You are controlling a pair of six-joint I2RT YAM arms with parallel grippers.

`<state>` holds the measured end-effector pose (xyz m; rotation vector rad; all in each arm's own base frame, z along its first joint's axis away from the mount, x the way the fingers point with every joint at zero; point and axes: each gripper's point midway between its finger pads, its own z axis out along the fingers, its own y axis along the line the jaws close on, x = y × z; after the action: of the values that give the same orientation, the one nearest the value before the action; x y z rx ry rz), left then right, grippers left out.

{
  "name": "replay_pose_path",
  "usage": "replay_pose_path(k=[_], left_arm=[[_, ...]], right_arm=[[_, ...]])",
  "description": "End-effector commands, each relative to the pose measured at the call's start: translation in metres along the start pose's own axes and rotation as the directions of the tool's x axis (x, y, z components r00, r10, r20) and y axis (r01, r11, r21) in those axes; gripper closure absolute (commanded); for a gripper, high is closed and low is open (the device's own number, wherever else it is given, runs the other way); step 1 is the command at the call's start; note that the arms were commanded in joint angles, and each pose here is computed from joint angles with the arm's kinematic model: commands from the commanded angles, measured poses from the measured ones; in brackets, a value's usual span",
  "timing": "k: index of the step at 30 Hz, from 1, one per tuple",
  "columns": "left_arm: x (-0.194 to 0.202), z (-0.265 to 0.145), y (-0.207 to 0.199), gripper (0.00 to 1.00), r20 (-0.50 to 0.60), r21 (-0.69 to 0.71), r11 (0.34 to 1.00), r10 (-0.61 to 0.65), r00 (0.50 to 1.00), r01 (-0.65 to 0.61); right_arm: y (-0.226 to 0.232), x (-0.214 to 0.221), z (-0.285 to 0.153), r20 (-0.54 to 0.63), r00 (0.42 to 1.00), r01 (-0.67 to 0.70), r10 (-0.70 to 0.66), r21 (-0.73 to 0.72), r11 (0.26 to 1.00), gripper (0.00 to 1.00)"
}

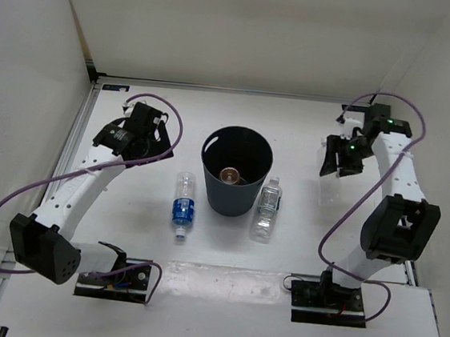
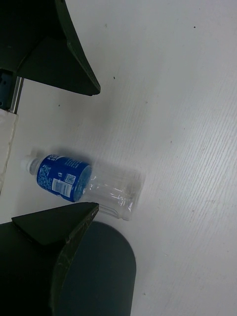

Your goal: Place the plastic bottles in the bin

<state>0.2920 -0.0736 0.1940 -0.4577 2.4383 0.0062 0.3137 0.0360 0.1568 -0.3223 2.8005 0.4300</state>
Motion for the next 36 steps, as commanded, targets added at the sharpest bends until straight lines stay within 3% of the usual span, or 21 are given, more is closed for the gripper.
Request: replay_pose_path(k=[1,3,7,9,15,17,20,25,29,30,32,33,36], left_arm=[[-0.006,-0.004,-0.004,0.00,0.007,0.018,1.000,0.001,1.000,-0.001],[-0.008,-0.003,-0.005,0.00,0.008,0.015,1.000,0.008,1.000,-0.008],[-0.004,0.004,-0.009,0.00,-0.007,0.021,1.000,-0.006,1.000,0.006],[0.002,0.009,-0.009,0.00,-0.025,0.019,1.000,-0.015,1.000,0.015],[0.008,0.011,-0.008,0.00,-0.030,0.022,1.000,-0.020,0.999,0.021],[0.009,0.010,-0.007,0.00,-0.026,0.024,0.999,-0.022,0.999,0.023],[0.012,0.010,-0.005,0.00,-0.022,0.026,0.999,-0.022,1.000,0.022],[0.015,0.011,-0.004,0.00,-0.021,0.034,0.999,-0.024,1.000,0.024],[0.022,0.014,-0.003,0.00,-0.040,0.036,0.999,-0.036,0.999,0.037],[0.024,0.013,-0.003,0.00,-0.046,0.038,0.998,-0.043,0.998,0.044],[0.029,0.015,-0.002,0.00,-0.053,0.036,0.998,-0.046,0.997,0.048],[0.031,0.014,-0.001,0.00,-0.054,0.038,0.998,-0.049,0.997,0.051],[0.035,0.013,0.002,0.00,-0.052,0.038,0.997,-0.058,0.997,0.060]], right_arm=[[0.008,-0.012,-0.039,0.126,0.992,0.006,0.006,-0.097,0.995,1.00],[0.014,-0.027,-0.065,0.247,0.969,0.057,-0.033,-0.092,0.994,1.00],[0.047,-0.056,-0.129,0.510,0.845,0.200,-0.158,-0.028,0.979,1.00],[0.066,-0.062,-0.143,0.558,0.804,0.254,-0.208,-0.006,0.967,1.00],[0.126,-0.079,-0.207,0.777,0.611,0.324,-0.151,-0.071,0.943,1.00],[0.140,-0.083,-0.220,0.807,0.582,0.331,-0.103,-0.119,0.936,1.00],[0.184,-0.080,-0.235,0.833,0.545,0.468,-0.089,-0.214,0.858,1.00],[0.245,-0.071,-0.242,0.880,0.458,0.651,-0.128,-0.234,0.722,1.00],[0.281,-0.045,-0.216,0.864,0.452,0.758,-0.223,-0.240,0.607,1.00],[0.283,-0.041,-0.209,0.870,0.400,0.804,-0.287,-0.183,0.566,1.00],[0.297,-0.024,-0.194,0.850,0.407,0.834,-0.335,-0.197,0.515,1.00],[0.295,-0.024,-0.188,0.847,0.386,0.843,-0.367,-0.162,0.513,1.00],[0.297,-0.025,-0.170,0.822,0.413,0.837,-0.392,-0.173,0.520,0.95]])
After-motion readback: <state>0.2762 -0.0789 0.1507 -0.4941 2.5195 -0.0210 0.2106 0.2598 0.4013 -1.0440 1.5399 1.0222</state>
